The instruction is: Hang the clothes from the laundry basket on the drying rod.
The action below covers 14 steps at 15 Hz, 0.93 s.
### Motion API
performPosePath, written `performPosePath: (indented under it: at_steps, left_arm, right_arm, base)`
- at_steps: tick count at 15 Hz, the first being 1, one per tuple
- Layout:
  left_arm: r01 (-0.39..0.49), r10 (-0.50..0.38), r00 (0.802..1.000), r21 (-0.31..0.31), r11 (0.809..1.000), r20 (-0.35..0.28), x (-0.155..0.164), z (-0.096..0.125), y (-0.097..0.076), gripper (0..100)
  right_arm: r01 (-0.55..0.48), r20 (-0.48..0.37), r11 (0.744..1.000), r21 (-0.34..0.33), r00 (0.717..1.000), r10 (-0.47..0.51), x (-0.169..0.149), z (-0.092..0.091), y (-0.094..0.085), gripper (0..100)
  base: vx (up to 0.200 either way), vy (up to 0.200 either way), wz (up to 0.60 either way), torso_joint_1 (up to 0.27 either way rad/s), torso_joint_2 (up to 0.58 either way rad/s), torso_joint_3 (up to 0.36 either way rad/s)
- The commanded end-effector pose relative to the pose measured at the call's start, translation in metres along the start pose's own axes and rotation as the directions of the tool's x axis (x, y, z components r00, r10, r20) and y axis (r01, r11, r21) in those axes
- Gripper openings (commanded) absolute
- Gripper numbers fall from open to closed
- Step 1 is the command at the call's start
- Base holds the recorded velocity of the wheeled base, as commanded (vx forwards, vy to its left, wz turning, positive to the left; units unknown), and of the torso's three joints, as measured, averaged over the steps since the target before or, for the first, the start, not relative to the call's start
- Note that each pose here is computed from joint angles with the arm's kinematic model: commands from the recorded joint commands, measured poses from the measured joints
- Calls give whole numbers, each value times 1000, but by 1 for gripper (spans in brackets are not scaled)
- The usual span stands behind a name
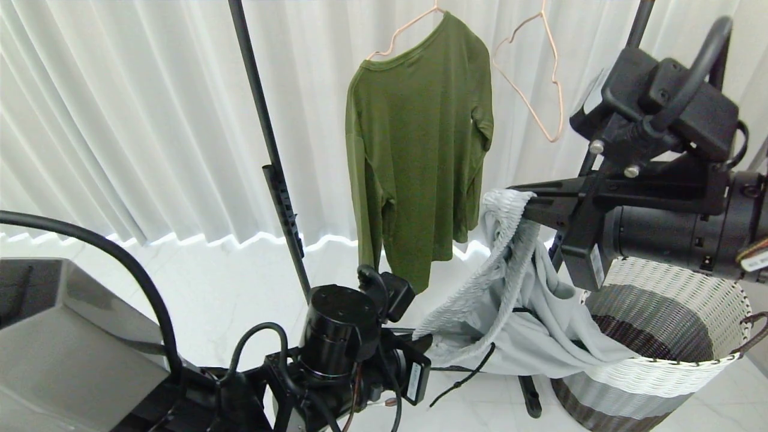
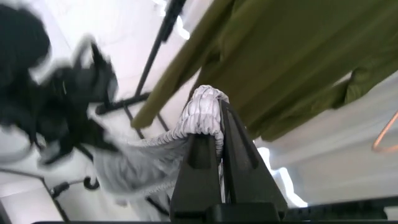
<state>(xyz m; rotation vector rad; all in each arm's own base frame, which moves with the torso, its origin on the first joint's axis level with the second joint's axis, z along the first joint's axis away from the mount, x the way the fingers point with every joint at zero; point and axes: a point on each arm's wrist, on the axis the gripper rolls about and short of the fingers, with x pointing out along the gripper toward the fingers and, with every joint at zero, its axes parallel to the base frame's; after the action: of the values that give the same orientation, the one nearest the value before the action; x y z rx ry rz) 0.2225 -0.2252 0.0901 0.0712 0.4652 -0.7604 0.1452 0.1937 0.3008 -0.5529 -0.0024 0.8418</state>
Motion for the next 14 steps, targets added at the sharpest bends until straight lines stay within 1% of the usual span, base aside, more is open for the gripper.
performPosePath:
  at_steps: [1,2,3,4,5,6,7,9,10,12,13,14]
  left_arm:
    - [-77,78,996,-36,996,31,-40,18,23,0]
    - [-140,142,990,-70,988,26,-77,33,39,0]
    - [-174,178,983,-87,981,36,-102,42,45,0]
    - [-187,192,980,-96,978,46,-119,47,45,0]
    - [-193,199,978,-98,976,55,-136,52,43,0]
    - [-194,203,976,-103,976,85,-173,61,36,0]
    - [-199,209,972,-105,974,104,-188,62,33,0]
    - [-221,236,957,-107,970,168,-217,67,29,0]
    - [-233,250,949,-109,966,191,-238,74,25,0]
    - [-238,257,940,-111,965,225,-267,89,18,0]
    - [-236,257,937,-111,965,239,-271,92,17,0]
    - [-230,253,920,-108,967,301,-282,109,14,0]
  right_arm:
    - [10,-67,1000,2,998,-10,-5,-23,1,0]
    - [15,-84,1000,3,996,-15,-9,-29,1,0]
    - [19,-89,1000,0,996,-19,-8,-30,1,0]
    - [26,-93,1000,-4,995,-26,-6,-29,1,0]
    - [29,-96,1000,-5,995,-29,-4,-29,1,0]
    - [27,-93,1000,-7,995,-27,2,-28,3,0]
    - [30,-71,999,-14,997,-31,6,-26,4,0]
    - [53,-23,998,-31,998,-53,15,-20,3,0]
    - [67,3,997,-43,998,-67,18,-14,0,0]
    - [79,21,996,-48,997,-78,21,-8,-3,0]
    - [83,28,995,-47,996,-81,22,-5,-4,0]
    - [109,50,993,-40,993,-107,21,4,-10,0]
  base:
    - [0,0,0,0,0,0]
    - [0,0,0,0,0,0]
    - [0,0,0,0,0,0]
    - [0,0,0,0,0,0]
    - [0,0,0,0,0,0]
    - [0,0,0,0,0,0]
    - [0,0,0,0,0,0]
    - [0,0,0,0,0,0]
    - [0,0,0,0,0,0]
    - [0,0,0,0,0,0]
    - [0,0,0,0,0,0]
    - [0,0,0,0,0,0]
